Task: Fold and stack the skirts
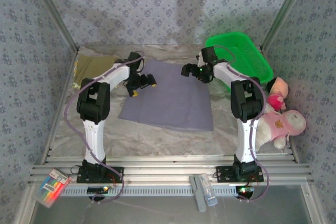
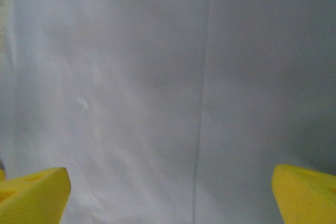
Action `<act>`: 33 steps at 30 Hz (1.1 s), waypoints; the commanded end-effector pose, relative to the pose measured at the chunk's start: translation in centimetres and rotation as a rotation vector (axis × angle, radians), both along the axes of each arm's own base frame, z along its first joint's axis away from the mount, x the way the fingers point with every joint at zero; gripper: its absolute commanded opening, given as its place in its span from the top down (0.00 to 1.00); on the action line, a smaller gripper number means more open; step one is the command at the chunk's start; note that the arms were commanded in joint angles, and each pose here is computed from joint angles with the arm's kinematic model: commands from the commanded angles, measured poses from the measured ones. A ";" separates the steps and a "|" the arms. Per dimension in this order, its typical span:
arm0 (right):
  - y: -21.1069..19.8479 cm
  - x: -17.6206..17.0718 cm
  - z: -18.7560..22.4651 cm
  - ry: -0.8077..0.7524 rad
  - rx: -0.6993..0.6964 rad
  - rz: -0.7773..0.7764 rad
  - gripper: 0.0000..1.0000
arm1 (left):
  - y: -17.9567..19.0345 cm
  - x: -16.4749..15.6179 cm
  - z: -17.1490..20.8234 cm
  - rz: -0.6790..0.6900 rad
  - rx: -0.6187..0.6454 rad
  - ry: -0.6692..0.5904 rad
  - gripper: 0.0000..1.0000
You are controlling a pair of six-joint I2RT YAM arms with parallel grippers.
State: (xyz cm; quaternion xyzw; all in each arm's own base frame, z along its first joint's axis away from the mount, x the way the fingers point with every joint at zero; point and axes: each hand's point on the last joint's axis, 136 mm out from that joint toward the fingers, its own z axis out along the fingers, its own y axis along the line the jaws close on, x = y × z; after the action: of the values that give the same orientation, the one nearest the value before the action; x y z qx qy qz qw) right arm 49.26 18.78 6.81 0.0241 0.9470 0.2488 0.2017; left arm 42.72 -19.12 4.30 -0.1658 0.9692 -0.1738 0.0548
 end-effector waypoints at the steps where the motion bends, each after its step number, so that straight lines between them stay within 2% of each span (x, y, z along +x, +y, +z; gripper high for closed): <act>1: -0.8 -4.8 -1.5 0.125 -0.019 0.027 0.00 | -0.9 -1.2 -2.2 0.024 -0.032 0.064 0.00; 8: -0.8 -12.2 -3.4 0.253 0.040 -0.061 0.00 | -4.6 0.9 -3.6 -0.044 -0.080 0.051 0.00; 12: 2.1 -15.0 -2.5 0.275 0.122 -0.088 0.00 | -7.6 3.2 -3.4 -0.120 -0.123 0.027 0.00; 15: 4.1 -15.2 -1.1 0.223 0.190 -0.174 0.00 | -10.8 5.9 -2.2 -0.214 -0.209 -0.054 0.01; 19: 3.9 -13.6 2.1 0.081 0.263 -0.277 0.00 | -12.7 9.7 1.1 -0.291 -0.229 -0.176 0.01; 23: -0.4 -13.8 2.6 -0.025 0.083 -0.310 0.00 | -12.2 11.3 6.2 -0.310 -0.226 -0.276 0.01; 25: -3.4 -14.4 2.7 -0.058 -0.067 -0.332 0.00 | -11.3 10.9 8.1 -0.305 -0.211 -0.286 0.00; 28: -5.6 -15.4 3.7 -0.092 -0.200 -0.299 0.00 | -10.2 9.7 9.6 -0.304 -0.160 -0.293 0.00; 31: -6.6 -15.9 4.1 -0.114 -0.248 -0.258 0.00 | -9.2 8.6 10.4 -0.275 -0.120 -0.314 0.01; 33: -6.4 -15.9 3.8 -0.116 -0.224 -0.205 0.00 | -8.4 7.8 10.3 -0.236 -0.099 -0.311 0.00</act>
State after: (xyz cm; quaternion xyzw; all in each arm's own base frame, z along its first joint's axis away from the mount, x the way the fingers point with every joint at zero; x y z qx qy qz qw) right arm 34.33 14.19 11.68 0.1252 0.9336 0.1657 0.2921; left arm 50.86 -28.26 11.48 -0.0209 0.9567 -0.2592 0.1308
